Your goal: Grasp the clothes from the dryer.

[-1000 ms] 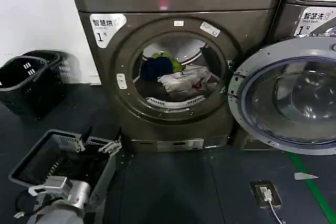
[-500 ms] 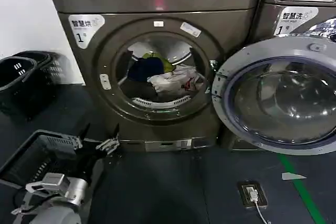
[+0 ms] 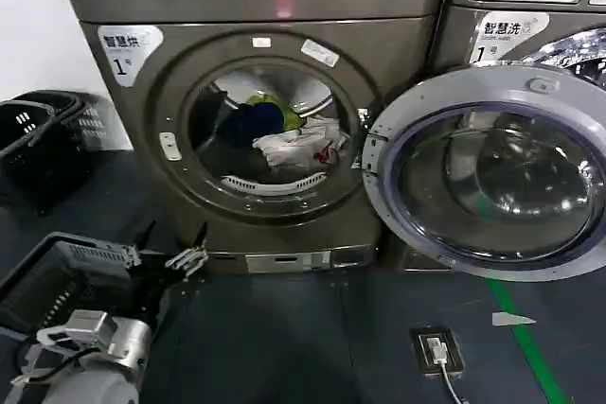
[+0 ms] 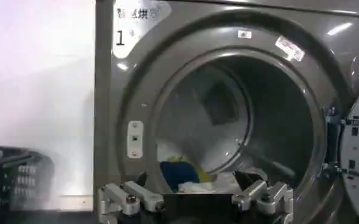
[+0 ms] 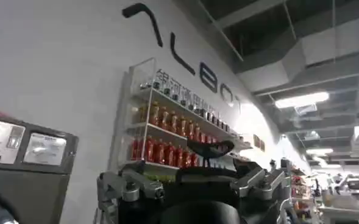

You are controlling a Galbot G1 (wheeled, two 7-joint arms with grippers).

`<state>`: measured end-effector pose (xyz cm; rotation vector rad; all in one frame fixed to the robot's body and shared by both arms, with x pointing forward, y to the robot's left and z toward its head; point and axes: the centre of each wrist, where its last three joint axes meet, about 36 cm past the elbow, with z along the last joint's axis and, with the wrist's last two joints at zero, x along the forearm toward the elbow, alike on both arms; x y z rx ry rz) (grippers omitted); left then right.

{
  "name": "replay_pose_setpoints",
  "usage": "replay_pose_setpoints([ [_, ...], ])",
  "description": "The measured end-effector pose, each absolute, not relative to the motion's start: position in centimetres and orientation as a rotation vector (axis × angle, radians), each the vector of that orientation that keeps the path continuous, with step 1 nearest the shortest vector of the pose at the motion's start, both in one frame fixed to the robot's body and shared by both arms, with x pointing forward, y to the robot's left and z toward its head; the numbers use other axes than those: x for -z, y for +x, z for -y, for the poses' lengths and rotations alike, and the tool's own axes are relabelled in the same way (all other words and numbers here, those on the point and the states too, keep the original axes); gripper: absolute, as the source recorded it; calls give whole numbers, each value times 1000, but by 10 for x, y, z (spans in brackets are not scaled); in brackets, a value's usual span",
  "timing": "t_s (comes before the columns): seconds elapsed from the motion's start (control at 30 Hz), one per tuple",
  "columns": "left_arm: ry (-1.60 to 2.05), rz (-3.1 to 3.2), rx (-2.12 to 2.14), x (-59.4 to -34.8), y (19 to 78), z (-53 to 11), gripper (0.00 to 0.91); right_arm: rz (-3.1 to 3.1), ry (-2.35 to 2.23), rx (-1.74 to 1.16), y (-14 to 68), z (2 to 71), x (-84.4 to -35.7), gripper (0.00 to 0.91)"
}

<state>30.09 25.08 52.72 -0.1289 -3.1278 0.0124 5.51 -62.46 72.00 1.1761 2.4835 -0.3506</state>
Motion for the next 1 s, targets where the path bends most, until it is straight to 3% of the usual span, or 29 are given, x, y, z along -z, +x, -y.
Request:
replay_pose_setpoints([
  [1.0, -138, 3146, -4, -534, 295, -255, 907, -2473, 1140, 380, 56, 624, -721, 907],
])
